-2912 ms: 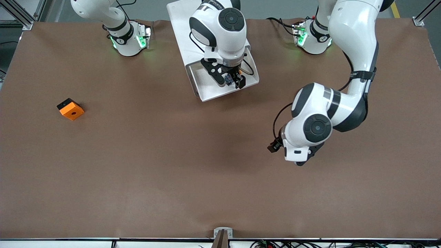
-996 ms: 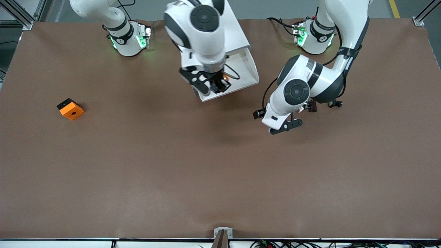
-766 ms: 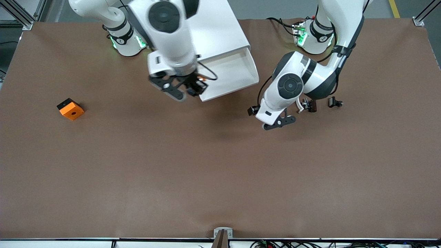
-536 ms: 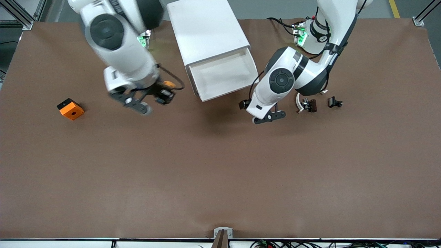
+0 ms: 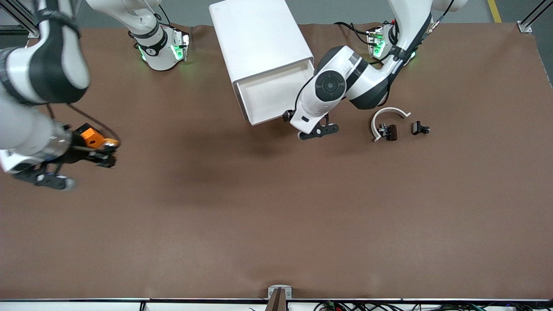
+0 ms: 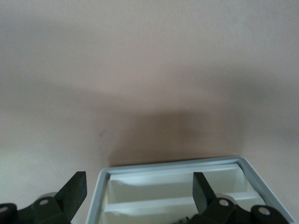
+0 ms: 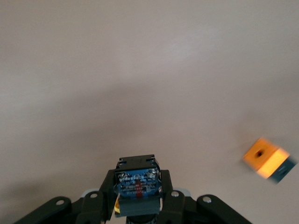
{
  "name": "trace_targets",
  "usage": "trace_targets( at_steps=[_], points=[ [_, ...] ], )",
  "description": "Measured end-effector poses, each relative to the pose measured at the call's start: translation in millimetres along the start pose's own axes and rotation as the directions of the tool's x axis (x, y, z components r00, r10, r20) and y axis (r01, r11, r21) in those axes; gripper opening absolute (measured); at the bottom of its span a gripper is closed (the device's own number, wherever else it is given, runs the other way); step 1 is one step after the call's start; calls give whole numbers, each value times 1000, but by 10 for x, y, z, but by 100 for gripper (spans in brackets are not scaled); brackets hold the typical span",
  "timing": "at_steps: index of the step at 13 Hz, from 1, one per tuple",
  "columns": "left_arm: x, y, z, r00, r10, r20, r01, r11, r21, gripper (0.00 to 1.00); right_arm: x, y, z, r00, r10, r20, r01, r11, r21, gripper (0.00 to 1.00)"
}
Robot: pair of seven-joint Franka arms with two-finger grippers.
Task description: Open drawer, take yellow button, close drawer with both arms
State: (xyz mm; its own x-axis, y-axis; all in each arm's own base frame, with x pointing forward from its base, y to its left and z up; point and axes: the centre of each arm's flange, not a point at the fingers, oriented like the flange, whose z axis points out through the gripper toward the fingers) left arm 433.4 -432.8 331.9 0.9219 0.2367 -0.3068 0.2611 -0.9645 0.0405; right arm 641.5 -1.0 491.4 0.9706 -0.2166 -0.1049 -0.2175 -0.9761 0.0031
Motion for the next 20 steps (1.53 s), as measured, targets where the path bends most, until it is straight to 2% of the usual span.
trace_targets(
  at_steps=[2, 6, 14, 20],
  points=[
    [-148, 83, 24, 1000, -7, 7, 7, 1000, 1, 100, 295, 602, 349, 1000, -24, 4, 24, 1000, 5, 41],
    [-218, 119, 62, 1000, -3, 13, 3, 1000, 5, 100, 674, 1178, 1021, 997, -73, -16, 73, 997, 2, 41],
    [-716, 370, 344, 999, -1, 50, -1, 999, 39, 100, 995, 2007, 2096, 993, -106, -48, 105, 994, -31, 41],
    [-891, 457, 502, 997, -33, 69, 29, 998, 59, 100, 1023, 1864, 2346, 989, -141, -39, 141, 990, -14, 41]
  ],
)
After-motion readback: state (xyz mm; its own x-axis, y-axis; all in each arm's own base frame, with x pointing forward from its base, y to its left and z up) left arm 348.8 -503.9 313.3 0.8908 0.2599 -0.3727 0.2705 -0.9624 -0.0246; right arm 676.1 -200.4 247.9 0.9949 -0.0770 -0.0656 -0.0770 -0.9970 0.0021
